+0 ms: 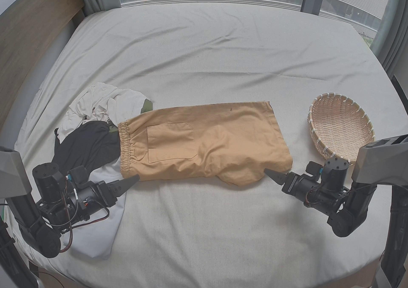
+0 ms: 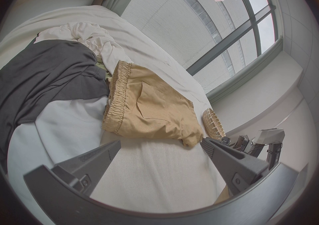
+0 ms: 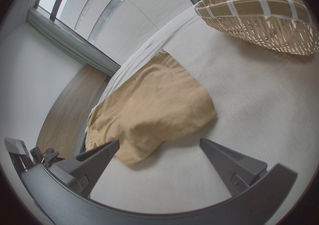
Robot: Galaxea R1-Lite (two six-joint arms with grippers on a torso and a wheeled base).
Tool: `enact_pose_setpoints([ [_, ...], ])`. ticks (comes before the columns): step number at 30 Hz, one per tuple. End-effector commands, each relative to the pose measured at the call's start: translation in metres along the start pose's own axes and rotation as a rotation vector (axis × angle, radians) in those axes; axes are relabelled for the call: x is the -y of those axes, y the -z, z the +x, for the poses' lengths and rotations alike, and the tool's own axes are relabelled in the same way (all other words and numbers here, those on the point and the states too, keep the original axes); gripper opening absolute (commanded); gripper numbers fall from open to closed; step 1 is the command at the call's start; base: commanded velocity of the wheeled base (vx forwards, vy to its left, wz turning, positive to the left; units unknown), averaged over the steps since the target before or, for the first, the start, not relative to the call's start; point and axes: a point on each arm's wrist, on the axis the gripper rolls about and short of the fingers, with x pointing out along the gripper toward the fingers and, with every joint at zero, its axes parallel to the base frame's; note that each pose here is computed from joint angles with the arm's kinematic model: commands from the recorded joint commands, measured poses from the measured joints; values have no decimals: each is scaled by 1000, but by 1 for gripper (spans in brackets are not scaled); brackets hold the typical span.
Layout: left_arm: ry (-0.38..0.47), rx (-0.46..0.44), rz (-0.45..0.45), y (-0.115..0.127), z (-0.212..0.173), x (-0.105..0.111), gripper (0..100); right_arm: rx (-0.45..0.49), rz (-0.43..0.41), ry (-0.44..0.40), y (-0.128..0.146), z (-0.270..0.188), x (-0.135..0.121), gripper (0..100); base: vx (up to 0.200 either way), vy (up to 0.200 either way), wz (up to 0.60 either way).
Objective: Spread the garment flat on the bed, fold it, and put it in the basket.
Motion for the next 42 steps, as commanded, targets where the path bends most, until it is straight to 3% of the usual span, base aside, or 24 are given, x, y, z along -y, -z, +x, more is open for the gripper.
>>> enact_pose_setpoints([
  [1,-5,-1,-2,1,-1,0,100,43,39,-9,-1,21,0,100,0,0,0],
  [14,-15,-10,-8,3,-3,-1,100,112,53,-55,-10,54,-3,100,0,0,0],
  [24,-20,-13,4,4,-4,-2,100,156,55,-30,-15,68,-1,100,0,0,0],
  [25,-20,-13,4,4,-4,-2,100,169,54,-23,-16,70,-2,0,0,0,0],
  [35,-39,-23,-7,6,-3,-7,100,160,59,4,-12,65,2,0,0,0,0],
  [42,-72,-11,-15,6,-1,-13,100,173,55,0,-27,33,-14,0,0,0,0],
])
